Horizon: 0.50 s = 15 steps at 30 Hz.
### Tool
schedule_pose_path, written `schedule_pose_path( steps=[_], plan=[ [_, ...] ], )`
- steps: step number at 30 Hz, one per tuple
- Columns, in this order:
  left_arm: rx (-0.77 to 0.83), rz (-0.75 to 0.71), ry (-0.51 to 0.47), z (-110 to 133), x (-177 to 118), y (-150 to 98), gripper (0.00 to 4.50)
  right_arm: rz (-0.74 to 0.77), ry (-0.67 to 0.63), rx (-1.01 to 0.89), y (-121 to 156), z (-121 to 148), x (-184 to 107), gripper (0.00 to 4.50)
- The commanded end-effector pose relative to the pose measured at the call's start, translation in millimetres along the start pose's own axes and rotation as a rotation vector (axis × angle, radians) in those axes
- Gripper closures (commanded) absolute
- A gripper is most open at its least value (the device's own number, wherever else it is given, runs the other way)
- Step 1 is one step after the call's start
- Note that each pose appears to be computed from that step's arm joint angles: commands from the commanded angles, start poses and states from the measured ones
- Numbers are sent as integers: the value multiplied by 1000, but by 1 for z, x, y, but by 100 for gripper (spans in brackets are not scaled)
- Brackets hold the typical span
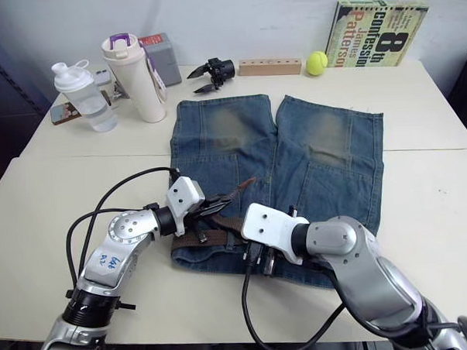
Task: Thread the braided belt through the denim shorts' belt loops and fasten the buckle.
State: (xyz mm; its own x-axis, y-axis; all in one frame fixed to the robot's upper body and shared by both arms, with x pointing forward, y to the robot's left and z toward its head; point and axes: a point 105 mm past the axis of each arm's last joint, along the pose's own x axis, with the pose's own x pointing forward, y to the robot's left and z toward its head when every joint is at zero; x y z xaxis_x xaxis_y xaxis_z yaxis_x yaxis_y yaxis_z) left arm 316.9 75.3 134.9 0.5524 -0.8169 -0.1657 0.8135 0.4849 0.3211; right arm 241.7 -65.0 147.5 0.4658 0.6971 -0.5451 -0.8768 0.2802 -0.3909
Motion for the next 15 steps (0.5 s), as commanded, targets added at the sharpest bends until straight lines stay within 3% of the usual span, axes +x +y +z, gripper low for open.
schedule_pose_path(
  steps=[1, 6, 15],
  plan=[
    [46, 4, -42, 13, -1, -2, 450, -68, -18, -18, -16, 5, -7, 443],
    [49, 8, -42, 14, -1, -1, 450, -59, 48, 11, -12, -15, 0, 443],
    [46, 15, -42, 15, -2, 0, 450, -35, 73, 15, -4, -23, 9, 443]
  ],
)
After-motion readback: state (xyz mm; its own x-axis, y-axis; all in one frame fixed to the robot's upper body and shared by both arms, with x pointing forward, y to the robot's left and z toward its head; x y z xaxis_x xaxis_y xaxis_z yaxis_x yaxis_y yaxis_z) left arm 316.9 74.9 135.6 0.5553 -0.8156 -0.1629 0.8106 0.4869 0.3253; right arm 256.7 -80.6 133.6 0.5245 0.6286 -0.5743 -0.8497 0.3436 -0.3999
